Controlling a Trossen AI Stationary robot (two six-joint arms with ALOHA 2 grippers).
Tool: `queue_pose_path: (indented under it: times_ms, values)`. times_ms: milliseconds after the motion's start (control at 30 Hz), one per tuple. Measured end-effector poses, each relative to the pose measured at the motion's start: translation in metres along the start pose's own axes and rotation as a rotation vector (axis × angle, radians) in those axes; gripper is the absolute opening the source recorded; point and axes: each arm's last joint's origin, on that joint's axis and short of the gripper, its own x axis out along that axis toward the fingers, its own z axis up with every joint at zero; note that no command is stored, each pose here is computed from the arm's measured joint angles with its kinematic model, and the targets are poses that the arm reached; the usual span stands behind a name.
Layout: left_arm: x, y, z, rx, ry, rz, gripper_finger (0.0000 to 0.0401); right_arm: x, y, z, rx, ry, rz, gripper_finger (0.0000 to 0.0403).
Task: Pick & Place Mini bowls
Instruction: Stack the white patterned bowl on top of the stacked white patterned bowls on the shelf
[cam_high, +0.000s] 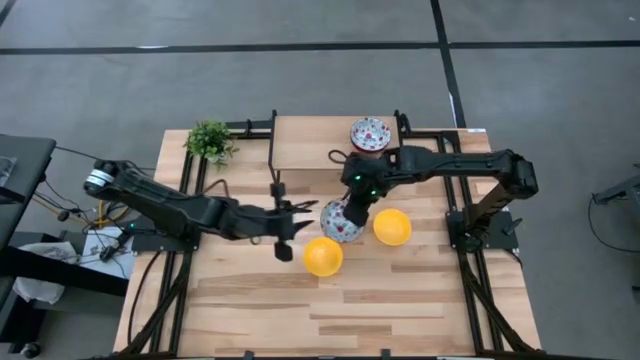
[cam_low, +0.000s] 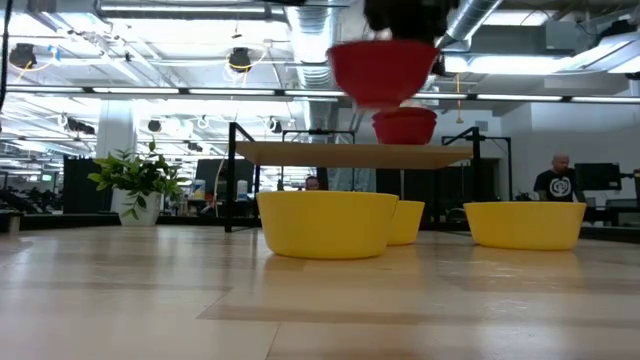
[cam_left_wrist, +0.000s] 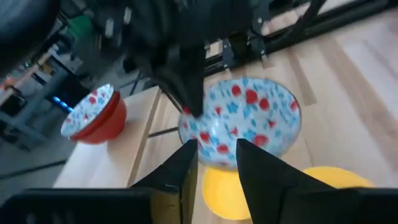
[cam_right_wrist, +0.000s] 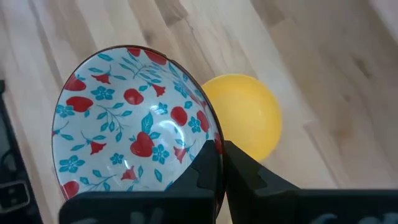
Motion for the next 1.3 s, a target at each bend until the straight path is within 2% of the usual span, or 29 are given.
queue_pose_path:
  times_ms: [133,267,467,600,733,900,1033,1300]
  values:
    - [-0.017,0.007,-0.011,-0.131,-0.020,-0.005,0.0106,-0.033,0.001,0.005,-0.008,-0.075,0.021,0.0000]
    - [-0.029,0.011,-0.023,-0.265,-0.029,-0.003,0.0106,-0.074,-0.011,0.006,0.012,-0.145,0.019,0.0000]
    - [-0.038,0.012,-0.037,-0.401,-0.037,-0.007,0.0105,-0.129,-0.048,0.004,0.131,-0.256,-0.040,0.0000]
    - [-0.036,0.011,-0.040,-0.444,-0.034,-0.009,0.0104,-0.150,-0.082,0.003,0.243,-0.320,-0.107,0.0000]
    - [-0.035,0.009,-0.041,-0.449,-0.034,-0.010,0.0104,-0.159,-0.116,0.002,0.318,-0.344,-0.161,0.0000]
    - [-0.038,0.012,-0.037,-0.606,-0.067,-0.032,0.0104,-0.155,-0.163,0.008,0.372,-0.341,-0.131,0.0000]
    - [-0.042,0.015,-0.036,-0.588,-0.082,-0.044,0.0104,-0.149,-0.195,0.010,0.432,-0.319,-0.095,0.0000]
    - [-0.042,0.031,-0.038,-0.575,-0.094,0.017,0.0104,-0.126,-0.224,0.017,0.481,-0.252,-0.082,0.0000]
